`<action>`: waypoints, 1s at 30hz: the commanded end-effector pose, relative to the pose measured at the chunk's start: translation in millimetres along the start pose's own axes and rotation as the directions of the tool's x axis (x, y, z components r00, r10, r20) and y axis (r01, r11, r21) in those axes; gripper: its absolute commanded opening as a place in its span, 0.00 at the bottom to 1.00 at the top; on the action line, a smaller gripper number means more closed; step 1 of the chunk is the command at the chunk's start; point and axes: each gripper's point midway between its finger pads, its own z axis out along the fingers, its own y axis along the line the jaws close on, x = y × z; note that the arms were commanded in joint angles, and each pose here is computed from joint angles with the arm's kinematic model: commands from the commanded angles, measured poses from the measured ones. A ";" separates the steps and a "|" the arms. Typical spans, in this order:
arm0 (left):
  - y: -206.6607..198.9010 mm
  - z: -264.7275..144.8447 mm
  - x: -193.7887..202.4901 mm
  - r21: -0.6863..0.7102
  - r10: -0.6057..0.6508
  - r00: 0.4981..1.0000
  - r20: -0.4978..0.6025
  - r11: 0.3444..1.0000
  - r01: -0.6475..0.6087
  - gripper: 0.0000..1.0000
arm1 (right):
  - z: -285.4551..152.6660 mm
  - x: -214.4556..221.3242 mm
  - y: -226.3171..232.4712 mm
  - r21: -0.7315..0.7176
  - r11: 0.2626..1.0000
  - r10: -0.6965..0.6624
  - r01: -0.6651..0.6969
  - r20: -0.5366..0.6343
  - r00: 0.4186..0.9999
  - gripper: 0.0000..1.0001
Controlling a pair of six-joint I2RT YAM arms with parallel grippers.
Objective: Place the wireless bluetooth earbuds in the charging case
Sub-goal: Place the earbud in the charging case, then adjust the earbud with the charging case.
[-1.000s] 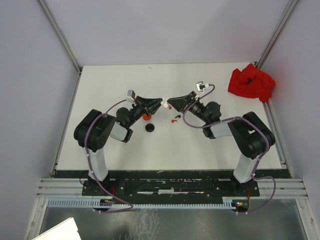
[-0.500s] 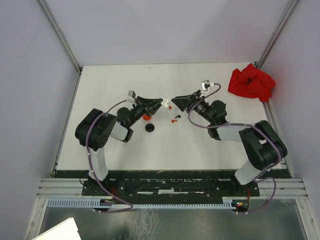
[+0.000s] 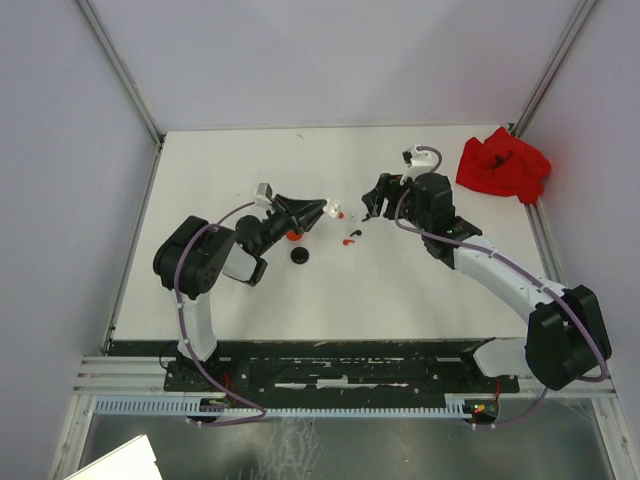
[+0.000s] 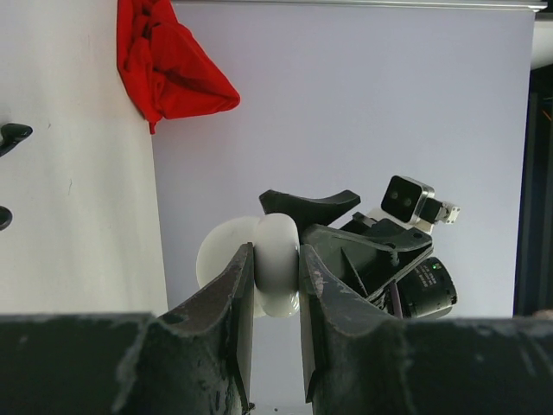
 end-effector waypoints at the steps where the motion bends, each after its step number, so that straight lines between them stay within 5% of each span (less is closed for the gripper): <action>1: -25.1 4.3 9.2 0.099 0.125 0.992 -0.024 0.988 -0.122 0.03 | -2.6 26.4 -21.6 0.163 0.978 -0.105 0.133 -0.167 0.980 0.75; 8: -13.2 13.2 14.0 0.005 0.186 0.982 -0.043 0.983 -0.186 0.03 | 6.9 33.9 -6.7 0.206 0.949 -0.198 0.240 -0.204 0.959 0.76; 30: -6.4 25.9 29.4 -0.027 0.210 0.972 -0.107 0.976 -0.214 0.03 | 21.8 32.4 -0.6 0.237 0.934 -0.219 0.268 -0.215 0.952 0.76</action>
